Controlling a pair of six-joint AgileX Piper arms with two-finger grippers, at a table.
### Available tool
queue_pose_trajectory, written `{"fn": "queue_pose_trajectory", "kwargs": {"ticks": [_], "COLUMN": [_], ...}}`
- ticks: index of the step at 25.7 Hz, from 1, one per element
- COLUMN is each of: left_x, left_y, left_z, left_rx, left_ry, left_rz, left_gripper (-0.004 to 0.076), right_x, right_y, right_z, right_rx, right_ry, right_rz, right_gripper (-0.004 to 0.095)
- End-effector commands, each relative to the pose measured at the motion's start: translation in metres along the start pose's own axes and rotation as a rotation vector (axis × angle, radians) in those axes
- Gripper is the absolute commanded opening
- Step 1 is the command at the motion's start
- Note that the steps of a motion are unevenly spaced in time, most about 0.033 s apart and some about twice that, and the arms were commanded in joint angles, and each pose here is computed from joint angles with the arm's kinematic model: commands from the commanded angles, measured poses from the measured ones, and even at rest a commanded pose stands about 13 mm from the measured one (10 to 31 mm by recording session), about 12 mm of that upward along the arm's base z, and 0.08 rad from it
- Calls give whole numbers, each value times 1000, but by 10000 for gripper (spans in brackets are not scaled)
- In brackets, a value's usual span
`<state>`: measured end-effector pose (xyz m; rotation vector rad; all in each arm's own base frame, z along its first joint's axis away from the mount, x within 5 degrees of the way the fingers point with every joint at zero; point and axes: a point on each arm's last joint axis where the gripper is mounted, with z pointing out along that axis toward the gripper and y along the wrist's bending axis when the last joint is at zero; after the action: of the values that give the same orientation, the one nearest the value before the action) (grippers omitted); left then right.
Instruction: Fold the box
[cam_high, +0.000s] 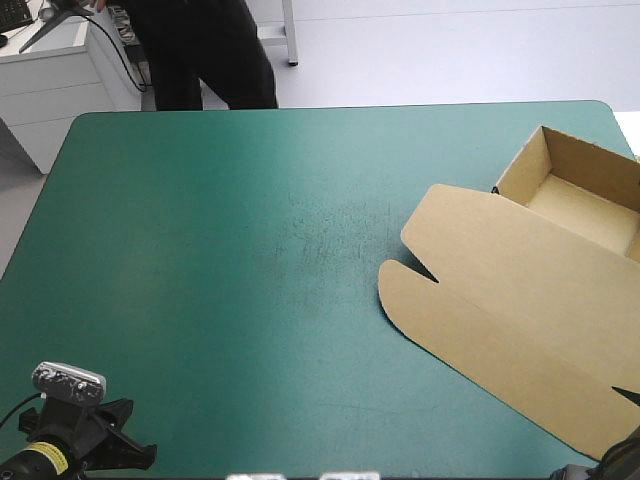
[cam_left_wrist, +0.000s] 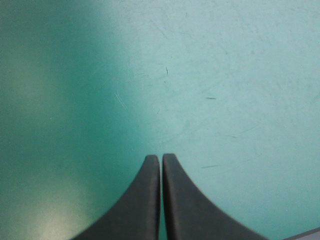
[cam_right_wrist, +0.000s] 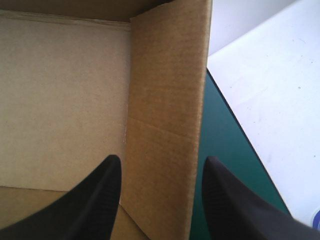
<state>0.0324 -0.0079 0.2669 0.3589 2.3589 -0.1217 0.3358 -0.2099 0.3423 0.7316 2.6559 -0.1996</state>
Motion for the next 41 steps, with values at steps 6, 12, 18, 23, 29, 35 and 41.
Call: {"fn": "queue_pose_trajectory", "kwargs": {"ticks": [6,12,18,23,29,35,41], "left_x": [-9,-10,-11,-11,-9,-9,-9], "left_y": [0,0,-1,-3,-5,-5,-4], "left_z": [-4,-4,-4,-3,-1,-1,-1], "left_rx": [1,2,8,34,56,58,50], "left_ry": [-59,-62,-76,-75,-75,-75,-75], "left_rz": [-6,-7,-11,-32,-40,-38,-34], "left_gripper": [-8,-8,-8,-8,-8,-8,-8], "right_x": [24,70,143,206,277,320,355], "right_y": [17,54,79,80,61,51,45], "right_z": [-92,-141,-186,-197,-165,-130,-95], "right_rx": [-223,-328,-369,-442,-456,-455,-474], "right_ry": [-201,-277,-343,-359,-371,-362,-363], "right_rz": [-67,-243,-386,-488,-506,-531,-553], "right_gripper": [80,3,3,1,1,0,0]}}
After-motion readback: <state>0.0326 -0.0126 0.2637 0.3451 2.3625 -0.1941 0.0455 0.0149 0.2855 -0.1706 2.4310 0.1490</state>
